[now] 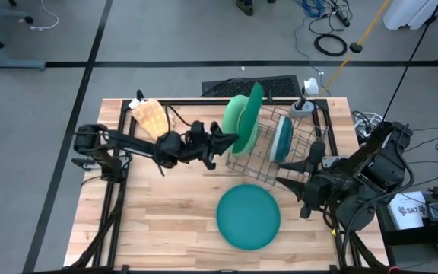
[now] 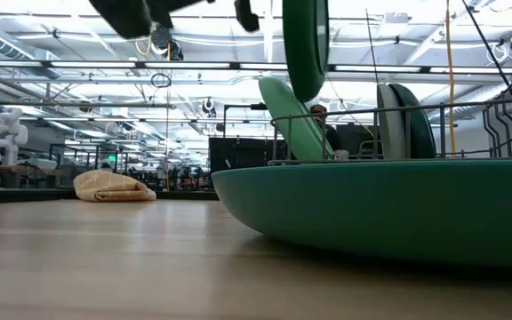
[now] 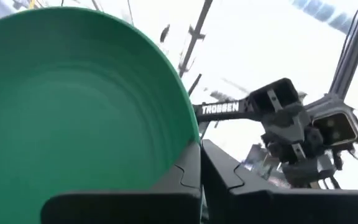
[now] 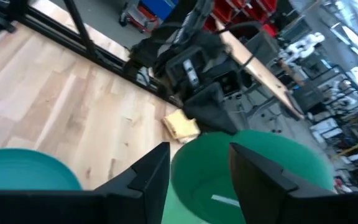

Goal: Sort dishes
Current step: Put the green plate in the dish rack

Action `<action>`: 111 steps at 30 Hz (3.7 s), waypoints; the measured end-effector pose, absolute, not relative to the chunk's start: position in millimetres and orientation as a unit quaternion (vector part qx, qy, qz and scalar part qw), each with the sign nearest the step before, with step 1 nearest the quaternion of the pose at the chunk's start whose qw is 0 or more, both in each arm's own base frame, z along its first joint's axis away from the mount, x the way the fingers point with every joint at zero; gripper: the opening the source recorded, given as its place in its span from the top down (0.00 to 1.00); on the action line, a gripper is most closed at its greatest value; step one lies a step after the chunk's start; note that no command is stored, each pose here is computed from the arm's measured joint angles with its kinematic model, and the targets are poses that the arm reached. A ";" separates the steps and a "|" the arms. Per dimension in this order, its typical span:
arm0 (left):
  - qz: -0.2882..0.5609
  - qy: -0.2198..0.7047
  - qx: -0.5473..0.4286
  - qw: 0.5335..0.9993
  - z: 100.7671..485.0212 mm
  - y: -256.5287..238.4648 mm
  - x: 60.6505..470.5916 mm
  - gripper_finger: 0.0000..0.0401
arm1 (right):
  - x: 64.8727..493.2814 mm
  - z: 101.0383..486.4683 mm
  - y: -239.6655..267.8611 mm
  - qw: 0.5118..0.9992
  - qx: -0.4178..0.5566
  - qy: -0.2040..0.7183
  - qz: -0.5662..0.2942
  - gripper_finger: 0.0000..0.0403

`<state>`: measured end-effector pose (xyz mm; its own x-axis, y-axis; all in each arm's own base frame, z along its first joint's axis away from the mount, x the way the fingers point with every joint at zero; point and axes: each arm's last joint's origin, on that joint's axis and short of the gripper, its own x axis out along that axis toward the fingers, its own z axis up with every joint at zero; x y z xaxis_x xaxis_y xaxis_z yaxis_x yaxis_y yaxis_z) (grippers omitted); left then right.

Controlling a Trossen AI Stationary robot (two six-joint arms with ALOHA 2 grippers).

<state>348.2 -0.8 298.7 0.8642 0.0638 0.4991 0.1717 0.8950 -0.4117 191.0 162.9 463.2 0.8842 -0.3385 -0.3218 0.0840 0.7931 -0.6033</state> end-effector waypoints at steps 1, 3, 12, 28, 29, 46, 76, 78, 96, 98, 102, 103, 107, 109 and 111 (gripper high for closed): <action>-0.030 -0.265 -0.234 0.935 293.9 1.2 350.1 1.00 | 190.9 463.5 162.6 0.922 -0.303 0.210 -0.119 0.61; -0.035 -0.268 -0.251 0.930 282.3 2.7 356.6 1.00 | 190.9 463.6 162.3 0.920 -0.306 0.209 -0.124 0.61; -0.052 -0.293 -0.305 0.905 233.4 16.1 383.8 1.00 | 190.8 464.0 161.9 0.922 -0.299 0.205 -0.135 0.61; -0.038 -0.276 -0.334 0.900 217.1 32.5 394.1 1.00 | 192.4 464.0 160.1 0.924 -0.289 0.205 -0.142 0.61; -0.038 -0.276 -0.337 0.899 217.1 33.6 394.0 1.00 | 192.3 464.1 160.0 0.925 -0.288 0.205 -0.142 0.61; -0.009 -0.264 -0.366 0.892 213.1 44.1 395.4 1.00 | 193.4 465.9 161.2 0.930 -0.277 0.197 -0.142 0.61; 0.009 -0.233 -0.387 0.892 208.3 48.3 397.8 0.46 | 194.1 466.5 162.0 0.934 -0.265 0.193 -0.140 0.61; 0.006 -0.235 -0.379 0.895 209.7 48.0 397.4 0.43 | 194.1 466.5 162.0 0.934 -0.265 0.193 -0.140 0.61; 0.096 -0.157 -0.318 0.930 225.7 56.8 392.5 0.39 | 193.9 466.4 162.2 0.934 -0.266 0.193 -0.140 0.61; 0.116 -0.155 -0.318 0.928 224.1 57.5 392.6 0.39 | 193.9 466.4 162.2 0.934 -0.266 0.193 -0.140 0.61; 0.124 -0.182 -0.308 0.926 229.2 58.6 390.9 0.39 | 193.9 466.5 162.2 0.935 -0.264 0.193 -0.140 0.61; 0.124 -0.188 -0.303 0.926 231.6 59.4 390.3 0.39 | 193.9 466.5 162.2 0.935 -0.262 0.193 -0.140 0.61; 0.123 -0.202 -0.290 0.927 241.6 61.0 393.8 0.39 | 193.9 466.5 162.2 0.935 -0.262 0.193 -0.140 0.61; 0.124 -0.198 -0.283 0.930 244.4 61.1 396.2 0.39 | 194.0 466.3 162.3 0.935 -0.262 0.193 -0.140 0.61; 0.127 -0.193 -0.272 0.934 246.1 61.3 398.0 0.39 | 193.9 466.2 162.2 0.935 -0.263 0.194 -0.140 0.61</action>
<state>398.0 61.3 246.1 0.8935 0.3420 0.2911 -0.1320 0.8194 -0.5578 193.9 162.2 466.2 0.8857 -0.3642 -0.2880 0.1604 0.8220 -0.5464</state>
